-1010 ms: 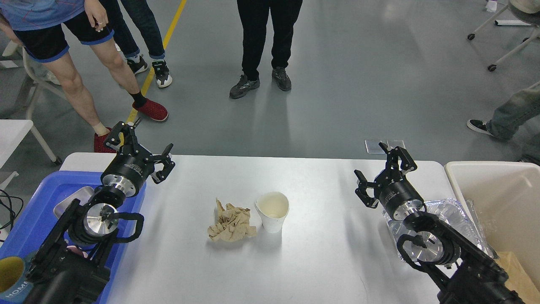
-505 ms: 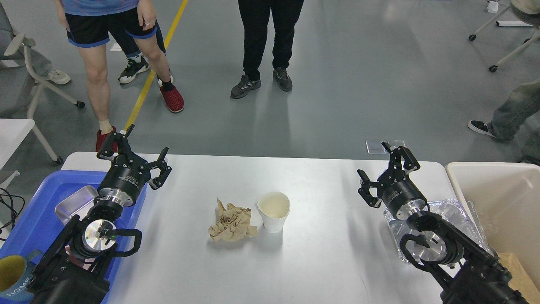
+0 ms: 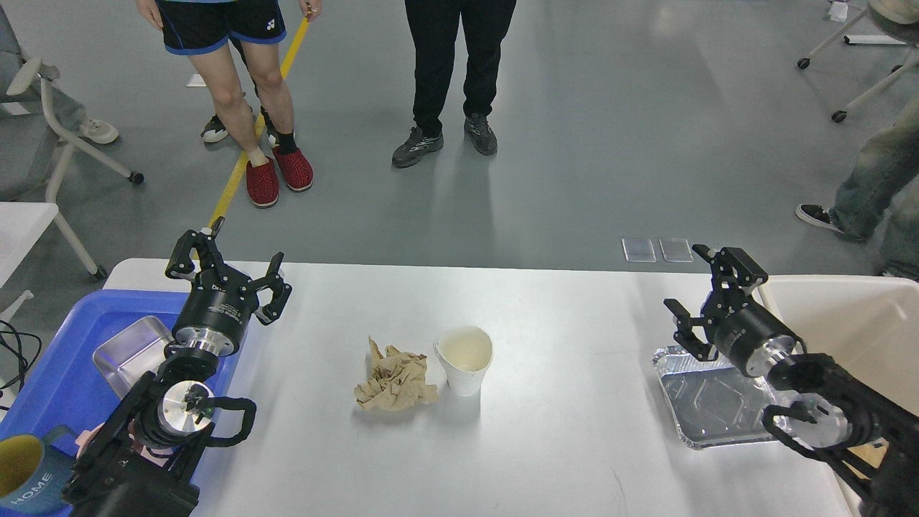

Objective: Tidy desktop

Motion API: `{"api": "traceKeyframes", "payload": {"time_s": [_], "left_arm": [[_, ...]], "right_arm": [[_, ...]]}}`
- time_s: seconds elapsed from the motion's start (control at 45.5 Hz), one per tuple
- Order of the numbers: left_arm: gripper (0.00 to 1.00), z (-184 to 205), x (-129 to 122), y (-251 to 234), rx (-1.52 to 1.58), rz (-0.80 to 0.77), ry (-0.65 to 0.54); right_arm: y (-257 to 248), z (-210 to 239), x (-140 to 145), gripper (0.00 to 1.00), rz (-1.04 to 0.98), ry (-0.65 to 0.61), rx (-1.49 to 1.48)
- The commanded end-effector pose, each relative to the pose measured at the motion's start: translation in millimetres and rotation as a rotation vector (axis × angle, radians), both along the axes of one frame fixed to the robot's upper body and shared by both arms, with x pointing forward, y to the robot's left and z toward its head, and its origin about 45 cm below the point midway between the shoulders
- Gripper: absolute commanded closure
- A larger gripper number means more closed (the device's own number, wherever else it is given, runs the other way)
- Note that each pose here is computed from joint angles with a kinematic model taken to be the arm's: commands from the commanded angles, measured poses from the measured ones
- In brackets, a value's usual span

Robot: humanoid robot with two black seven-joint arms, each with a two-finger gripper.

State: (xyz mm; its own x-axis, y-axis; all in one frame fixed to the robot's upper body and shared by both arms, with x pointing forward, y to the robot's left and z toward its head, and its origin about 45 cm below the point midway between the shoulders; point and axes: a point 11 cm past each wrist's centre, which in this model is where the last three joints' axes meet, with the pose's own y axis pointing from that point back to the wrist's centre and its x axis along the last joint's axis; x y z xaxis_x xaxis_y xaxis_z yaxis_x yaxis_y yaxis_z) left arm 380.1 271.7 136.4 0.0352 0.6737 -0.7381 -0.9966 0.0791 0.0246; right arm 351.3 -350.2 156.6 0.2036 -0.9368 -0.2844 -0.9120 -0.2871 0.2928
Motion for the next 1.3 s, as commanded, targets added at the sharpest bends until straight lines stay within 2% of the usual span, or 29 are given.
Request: {"api": "traceKeyframes", "payload": {"time_s": [0.0,0.264,0.439,0.812,1.054,1.274], "left_arm": [[0.03,-3.1,-2.9,-9.8,0.009,-0.023,-0.004],[0.03,-4.8,-3.3,-14.1,0.000,-0.036,0.007],[0.03,-4.8,-2.9,-17.3,-0.004,-0.037,0.008],[0.03,-6.1,-3.4,-17.5,-0.005,-0.029,0.014],[0.03,-6.8,-3.9,-17.3,-0.004,-0.028,0.017],[0.03,-7.5,-4.3,-17.0,-0.004,-0.026,0.019]], "right_arm": [[-35.3,25.3,-17.4,0.00,0.084,0.045,-0.184],[-105.6,96.3,-49.6,0.00,0.164,0.112,-0.473],[-124.2,134.8,-67.9,0.00,0.228,0.122,-0.606],[-152.0,185.2,-94.9,0.00,0.239,0.154,-0.837],[-155.5,171.1,-103.3,0.00,0.271,0.209,-0.880],[-142.6,118.2,-106.3,0.00,0.383,0.248,-0.898]]}}
